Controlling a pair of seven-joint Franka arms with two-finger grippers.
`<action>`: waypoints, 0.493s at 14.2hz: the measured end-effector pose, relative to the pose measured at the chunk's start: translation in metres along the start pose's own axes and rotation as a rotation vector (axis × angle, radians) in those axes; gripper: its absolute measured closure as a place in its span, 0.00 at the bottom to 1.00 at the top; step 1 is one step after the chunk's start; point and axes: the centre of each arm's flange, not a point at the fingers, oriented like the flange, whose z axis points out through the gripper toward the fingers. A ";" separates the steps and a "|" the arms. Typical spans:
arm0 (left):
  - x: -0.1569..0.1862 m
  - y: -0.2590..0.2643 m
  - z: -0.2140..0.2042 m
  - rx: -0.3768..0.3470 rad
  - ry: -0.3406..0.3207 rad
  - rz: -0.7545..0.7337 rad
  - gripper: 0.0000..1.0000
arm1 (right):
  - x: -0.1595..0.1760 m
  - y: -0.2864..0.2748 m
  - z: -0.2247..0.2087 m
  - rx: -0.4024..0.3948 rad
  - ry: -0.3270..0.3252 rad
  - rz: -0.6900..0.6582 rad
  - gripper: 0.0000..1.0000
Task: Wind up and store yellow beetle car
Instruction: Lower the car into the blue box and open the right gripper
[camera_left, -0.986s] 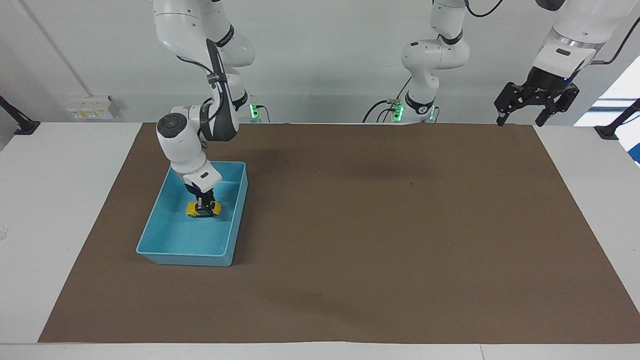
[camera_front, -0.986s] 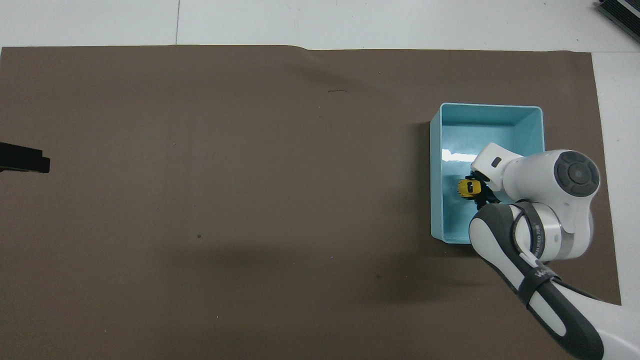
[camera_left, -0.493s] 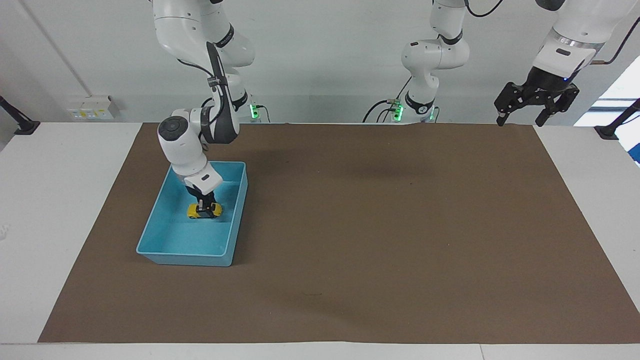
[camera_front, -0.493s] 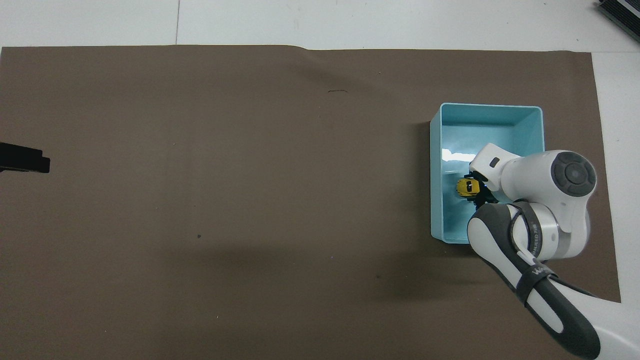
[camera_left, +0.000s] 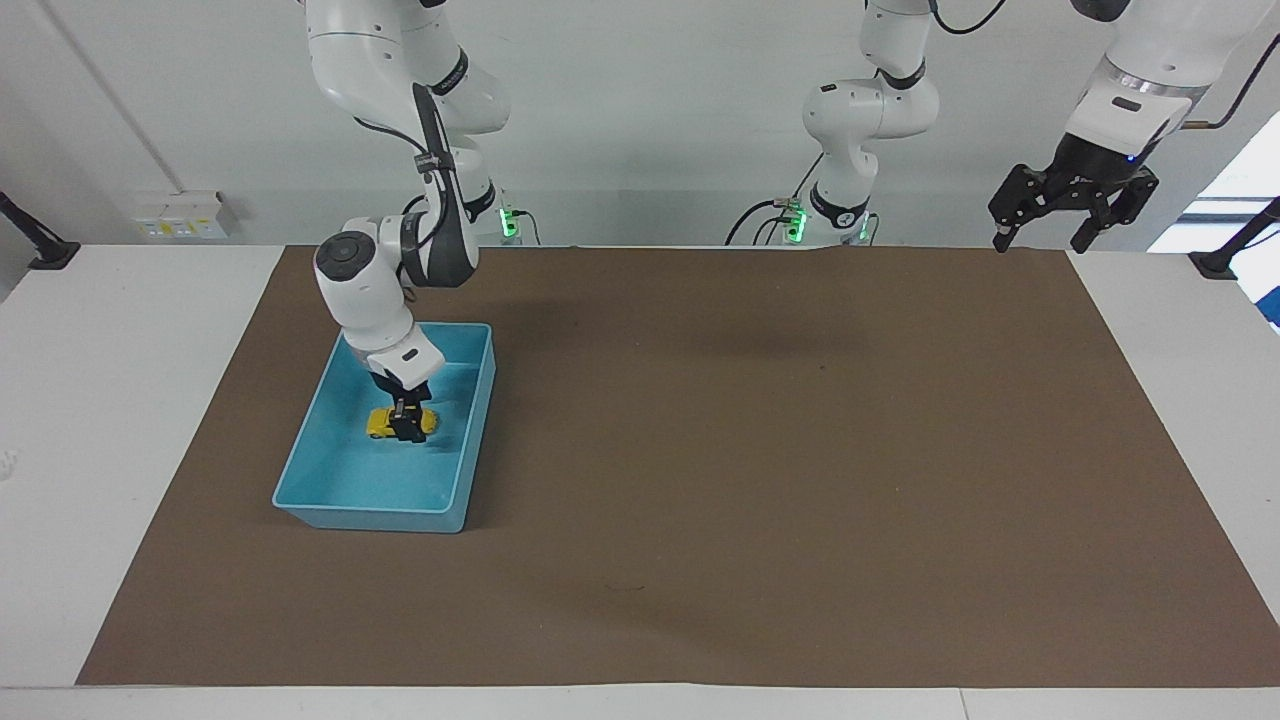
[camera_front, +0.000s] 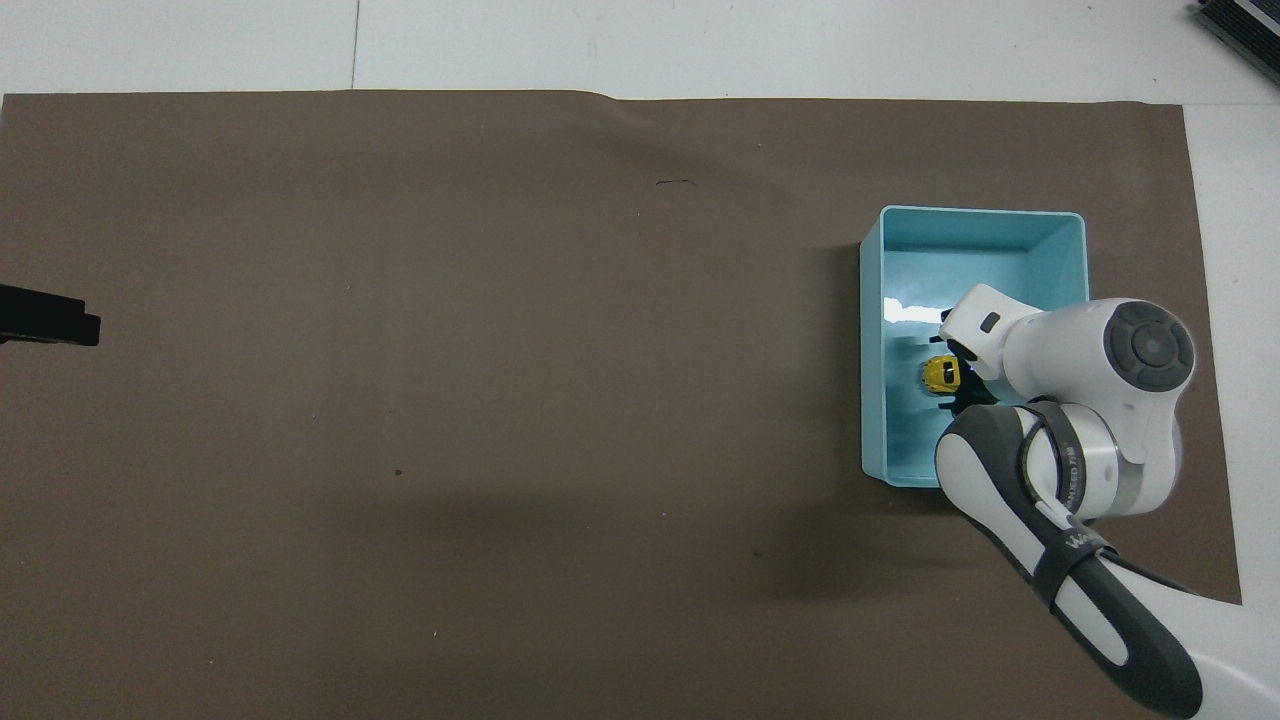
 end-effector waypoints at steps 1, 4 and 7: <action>0.000 0.000 0.000 0.000 0.000 0.000 0.00 | 0.001 0.003 -0.006 0.012 0.000 -0.001 0.13; 0.000 0.000 0.000 0.000 0.000 0.000 0.00 | 0.001 0.013 -0.031 0.031 -0.001 -0.003 0.11; 0.000 0.000 0.000 0.000 0.000 0.000 0.00 | 0.000 0.018 -0.052 0.017 -0.003 -0.002 0.06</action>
